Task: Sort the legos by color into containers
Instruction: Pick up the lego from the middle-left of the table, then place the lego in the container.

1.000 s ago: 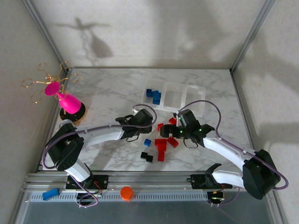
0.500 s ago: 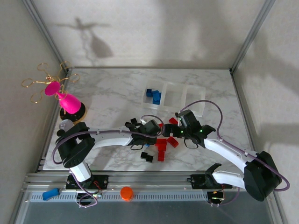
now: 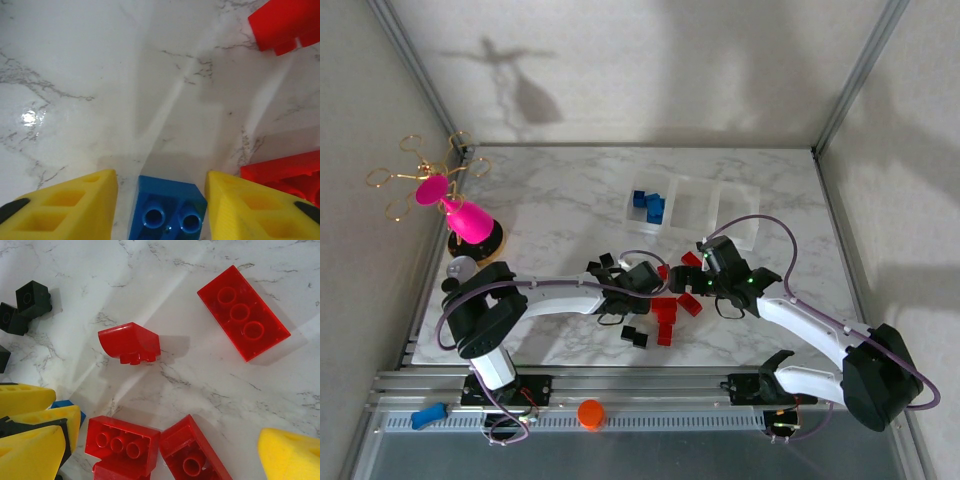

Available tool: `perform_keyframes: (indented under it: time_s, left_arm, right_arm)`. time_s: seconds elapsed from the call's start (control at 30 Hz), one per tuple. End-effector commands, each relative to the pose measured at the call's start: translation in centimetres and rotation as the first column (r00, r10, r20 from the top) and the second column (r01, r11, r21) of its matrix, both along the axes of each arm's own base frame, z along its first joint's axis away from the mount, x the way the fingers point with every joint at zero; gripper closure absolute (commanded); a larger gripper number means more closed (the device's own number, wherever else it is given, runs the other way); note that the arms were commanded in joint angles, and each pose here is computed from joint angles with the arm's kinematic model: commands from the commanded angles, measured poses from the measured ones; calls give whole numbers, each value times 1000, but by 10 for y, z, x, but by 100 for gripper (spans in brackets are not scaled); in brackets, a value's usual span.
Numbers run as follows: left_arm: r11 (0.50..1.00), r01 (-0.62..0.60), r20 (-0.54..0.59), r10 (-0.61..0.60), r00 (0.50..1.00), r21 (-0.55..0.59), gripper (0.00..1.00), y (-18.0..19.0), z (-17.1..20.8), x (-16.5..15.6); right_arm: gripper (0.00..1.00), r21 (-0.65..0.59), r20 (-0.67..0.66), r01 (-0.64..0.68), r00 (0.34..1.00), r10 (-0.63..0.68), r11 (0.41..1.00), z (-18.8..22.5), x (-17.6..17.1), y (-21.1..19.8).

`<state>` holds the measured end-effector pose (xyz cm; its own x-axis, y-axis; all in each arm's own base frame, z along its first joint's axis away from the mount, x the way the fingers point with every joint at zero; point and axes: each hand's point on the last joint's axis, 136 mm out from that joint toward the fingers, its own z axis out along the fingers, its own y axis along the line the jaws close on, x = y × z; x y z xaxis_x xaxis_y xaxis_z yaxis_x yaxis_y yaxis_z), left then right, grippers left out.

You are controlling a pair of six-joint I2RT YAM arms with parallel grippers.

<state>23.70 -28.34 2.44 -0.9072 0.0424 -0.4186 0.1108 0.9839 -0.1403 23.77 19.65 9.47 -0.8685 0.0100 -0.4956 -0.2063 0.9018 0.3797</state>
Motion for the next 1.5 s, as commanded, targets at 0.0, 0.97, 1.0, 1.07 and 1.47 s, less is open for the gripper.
perform_keyframes:
  time_s: [0.0,0.97,1.0,1.07,1.47]
  left_arm:
    - [999,-1,-25,3,1000,45,54,9,-12,-9]
    - [988,-150,303,153,941,-34,68,9,121,113]
    - [985,-169,326,173,929,-40,69,10,129,125]
    - [976,-210,369,219,903,-64,69,13,142,148]
    - [943,-302,397,334,855,-142,69,6,134,268]
  right_arm:
    - [1,-11,23,20,1000,-20,1000,6,2,-3]
    - [1,144,102,91,989,-107,985,55,48,-15]
    - [1,148,108,107,986,-124,983,58,53,-19]
    - [1,156,120,131,981,-150,979,62,61,-25]
    - [1,166,92,156,981,-173,974,49,71,-33]
